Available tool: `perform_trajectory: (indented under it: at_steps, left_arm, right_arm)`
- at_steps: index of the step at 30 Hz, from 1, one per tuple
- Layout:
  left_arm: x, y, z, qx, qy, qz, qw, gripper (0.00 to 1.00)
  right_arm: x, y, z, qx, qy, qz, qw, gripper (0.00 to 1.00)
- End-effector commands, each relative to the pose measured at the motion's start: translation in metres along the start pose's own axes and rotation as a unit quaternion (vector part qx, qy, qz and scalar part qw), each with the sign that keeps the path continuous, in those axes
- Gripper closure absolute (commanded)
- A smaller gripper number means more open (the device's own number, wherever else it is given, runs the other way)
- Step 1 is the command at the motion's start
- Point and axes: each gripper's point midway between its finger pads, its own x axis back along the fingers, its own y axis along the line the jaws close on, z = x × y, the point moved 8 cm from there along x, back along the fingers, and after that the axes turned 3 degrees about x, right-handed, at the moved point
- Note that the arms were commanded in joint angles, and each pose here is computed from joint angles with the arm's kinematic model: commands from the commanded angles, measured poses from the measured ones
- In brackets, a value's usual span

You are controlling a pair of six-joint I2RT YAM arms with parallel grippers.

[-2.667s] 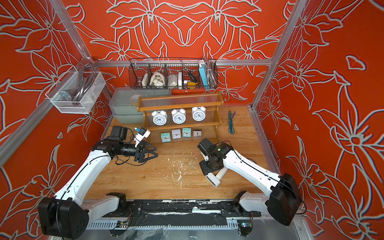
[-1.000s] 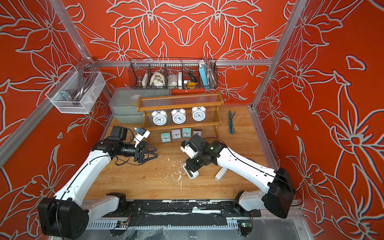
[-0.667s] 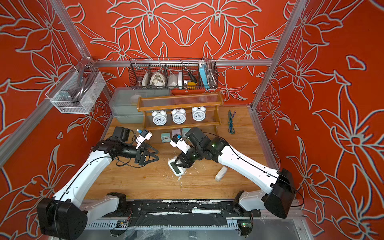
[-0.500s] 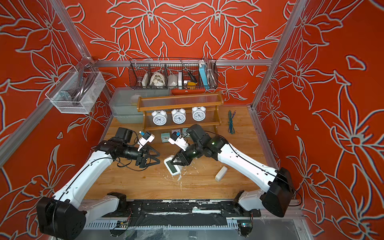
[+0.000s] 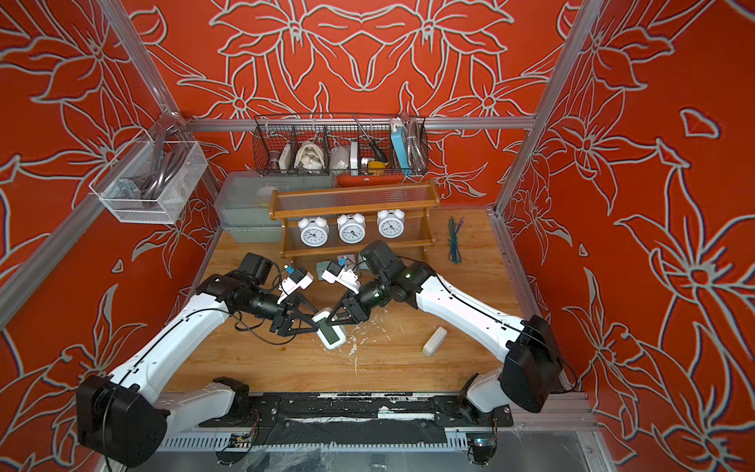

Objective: Place the alarm clocks on the shelf by style
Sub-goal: Pick up the alarm from the center of the board.

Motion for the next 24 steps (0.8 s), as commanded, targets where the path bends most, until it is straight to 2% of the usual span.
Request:
perform_trajectory:
  at_steps: [1,10,16,19,24]
  left_arm:
    - [0.001,-0.006,-0.003,-0.013,0.002,0.008,1.0,0.44]
    - [0.001,-0.008,-0.002,-0.016,0.004,0.014,1.0,0.59]
    - [0.001,-0.009,-0.003,-0.015,0.003,0.017,1.0,0.74]
    - [0.002,-0.009,-0.006,-0.013,0.002,0.015,1.0,0.81]
    - [0.007,-0.003,-0.013,-0.001,-0.013,-0.002,1.0,0.87]
  right_arm:
    - [-0.001,0.002,-0.01,0.024,-0.005,-0.018,1.0,0.73]
    - [-0.006,-0.006,-0.01,0.024,-0.001,-0.014,1.0,0.73]
    - [-0.003,-0.009,-0.011,0.022,-0.01,-0.008,1.0,0.72]
    - [0.001,-0.01,-0.011,0.019,-0.019,-0.001,1.0,0.64]
    - [0.011,-0.011,-0.008,0.007,-0.059,0.02,0.998,0.44]
